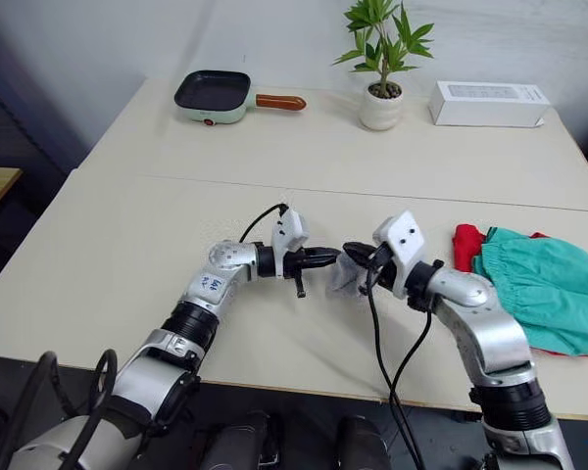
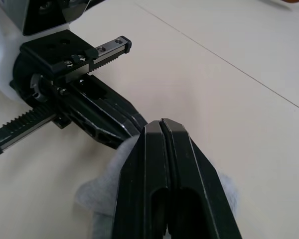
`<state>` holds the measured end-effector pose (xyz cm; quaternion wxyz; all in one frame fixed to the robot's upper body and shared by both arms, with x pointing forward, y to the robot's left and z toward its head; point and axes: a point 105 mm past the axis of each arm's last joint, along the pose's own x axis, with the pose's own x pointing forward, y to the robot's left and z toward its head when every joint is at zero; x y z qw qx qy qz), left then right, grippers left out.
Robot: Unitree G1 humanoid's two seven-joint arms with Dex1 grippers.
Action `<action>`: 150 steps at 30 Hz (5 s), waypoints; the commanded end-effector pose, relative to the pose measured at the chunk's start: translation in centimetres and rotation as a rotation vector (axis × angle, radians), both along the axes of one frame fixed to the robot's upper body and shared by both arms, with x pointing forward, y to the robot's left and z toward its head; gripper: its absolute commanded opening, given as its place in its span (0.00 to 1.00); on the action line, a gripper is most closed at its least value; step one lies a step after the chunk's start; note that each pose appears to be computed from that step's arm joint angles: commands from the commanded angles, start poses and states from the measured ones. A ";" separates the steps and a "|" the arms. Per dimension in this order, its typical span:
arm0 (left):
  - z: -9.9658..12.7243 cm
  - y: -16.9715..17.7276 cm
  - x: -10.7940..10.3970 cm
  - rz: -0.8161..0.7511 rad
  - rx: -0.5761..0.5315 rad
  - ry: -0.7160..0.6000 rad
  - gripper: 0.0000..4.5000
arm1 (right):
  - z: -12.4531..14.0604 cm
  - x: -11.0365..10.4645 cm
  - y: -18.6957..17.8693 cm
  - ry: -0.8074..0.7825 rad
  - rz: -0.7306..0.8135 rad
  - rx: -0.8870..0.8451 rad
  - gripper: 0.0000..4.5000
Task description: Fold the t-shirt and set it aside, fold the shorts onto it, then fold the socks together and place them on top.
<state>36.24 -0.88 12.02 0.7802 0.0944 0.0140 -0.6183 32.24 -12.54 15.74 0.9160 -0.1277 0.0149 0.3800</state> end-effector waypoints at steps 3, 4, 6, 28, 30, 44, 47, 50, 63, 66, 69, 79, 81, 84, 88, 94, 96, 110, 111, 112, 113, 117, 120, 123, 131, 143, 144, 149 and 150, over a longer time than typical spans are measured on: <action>-1.5 -0.8 0.3 0.018 0.105 -0.029 0.01 | -0.4 -0.2 -0.4 -0.020 -0.019 -0.026 0.00; -1.8 -0.8 0.4 0.015 0.134 -0.048 0.01 | -0.6 -0.2 -0.8 -0.015 -0.029 -0.038 0.00; -2.3 -0.9 0.3 0.013 0.164 -0.064 0.01 | -1.0 -0.3 -1.6 0.004 -0.043 -0.055 0.00; 2.4 -3.7 -1.6 -0.149 0.056 -0.217 0.01 | 0.8 -0.1 -8.0 -0.010 -0.217 0.051 0.00; 1.7 -3.9 -1.9 -0.166 0.083 -0.218 0.01 | 1.4 0.1 -8.2 -0.035 -0.214 0.069 0.00; 0.4 -2.6 -0.1 -0.041 0.056 -0.129 0.01 | -1.1 -1.0 -1.1 -0.023 -0.060 0.193 0.00; 0.2 -2.0 0.2 -0.017 0.060 -0.109 0.01 | -3.6 -0.6 -2.3 0.005 -0.110 0.206 0.00; 0.0 -1.8 0.4 -0.004 0.066 -0.096 0.01 | -5.3 -0.2 -2.9 0.028 -0.132 0.198 0.00; -1.0 -1.7 0.9 0.029 0.114 -0.067 0.00 | -2.3 -0.7 -6.9 0.246 -0.151 0.424 0.20; -1.1 -1.4 0.9 0.028 0.120 -0.068 0.00 | -2.4 -1.6 -8.4 0.492 -0.165 0.494 0.43; -1.2 -1.3 0.8 0.022 0.125 -0.072 0.00 | -2.5 -2.3 -9.2 0.717 -0.174 0.587 0.66; -1.3 -1.3 0.7 0.014 0.137 -0.092 0.00 | -3.9 -0.9 -7.0 1.049 -0.224 0.761 0.99; -1.4 -1.2 0.7 0.014 0.141 -0.095 0.00 | -4.4 -0.8 -5.9 1.081 -0.211 0.733 0.99; -1.3 -0.9 0.8 0.014 0.147 -0.101 0.00 | -4.7 -0.2 -4.4 1.115 -0.192 0.730 0.99; -1.3 -0.7 0.9 0.016 0.153 -0.104 0.00 | -4.3 0.7 -2.5 1.136 -0.148 0.741 0.91; -1.2 -0.4 1.0 0.025 0.156 -0.109 0.00 | -4.1 1.9 -1.9 1.132 -0.160 0.759 0.48; -1.2 -0.2 1.1 0.029 0.156 -0.110 0.00 | -4.1 2.1 -2.2 1.127 -0.169 0.774 0.31; 8.3 2.4 -3.5 -0.235 -0.189 -0.112 0.39 | 3.3 -0.4 -5.3 0.834 0.062 0.999 0.03; 9.6 3.0 -3.9 -0.237 -0.229 -0.116 0.47 | 3.9 -1.0 -6.6 0.792 0.042 0.995 0.03; 10.6 3.3 -4.3 -0.236 -0.256 -0.114 0.53 | 4.5 -1.4 -7.7 0.761 0.019 0.996 0.03; 11.6 3.7 -5.0 -0.257 -0.289 -0.121 0.60 | 5.3 -1.8 -9.1 0.717 -0.009 1.011 0.03; 13.1 5.2 -7.7 -0.352 -0.314 -0.131 0.86 | 7.1 -4.0 -15.8 0.623 -0.183 1.088 0.03; 12.5 5.7 -8.0 -0.320 -0.293 -0.108 1.00 | 5.9 -5.0 -20.0 0.665 -0.375 1.074 0.03; 11.3 6.2 -8.0 -0.301 -0.269 -0.082 1.00 | 4.6 -4.8 -22.9 0.692 -0.530 1.078 0.03; 10.2 6.1 -8.0 -0.297 -0.221 -0.100 1.00 | -0.5 -2.5 -24.0 0.893 -0.743 0.956 0.11; 9.1 10.1 -6.7 -0.119 -0.114 -0.151 1.00 | 4.7 -6.5 -31.0 0.704 -0.931 0.437 0.99; 9.1 10.5 -6.5 -0.091 -0.106 -0.163 1.00 | 5.5 -6.5 -30.9 0.669 -0.891 0.392 1.00; 6.6 14.5 -6.0 0.098 0.053 -0.201 1.00 | 9.0 -4.4 -25.4 0.339 -0.379 -0.077 1.00; 6.4 14.9 -6.0 0.116 0.071 -0.208 1.00 | 9.5 -4.2 -24.6 0.293 -0.330 -0.075 1.00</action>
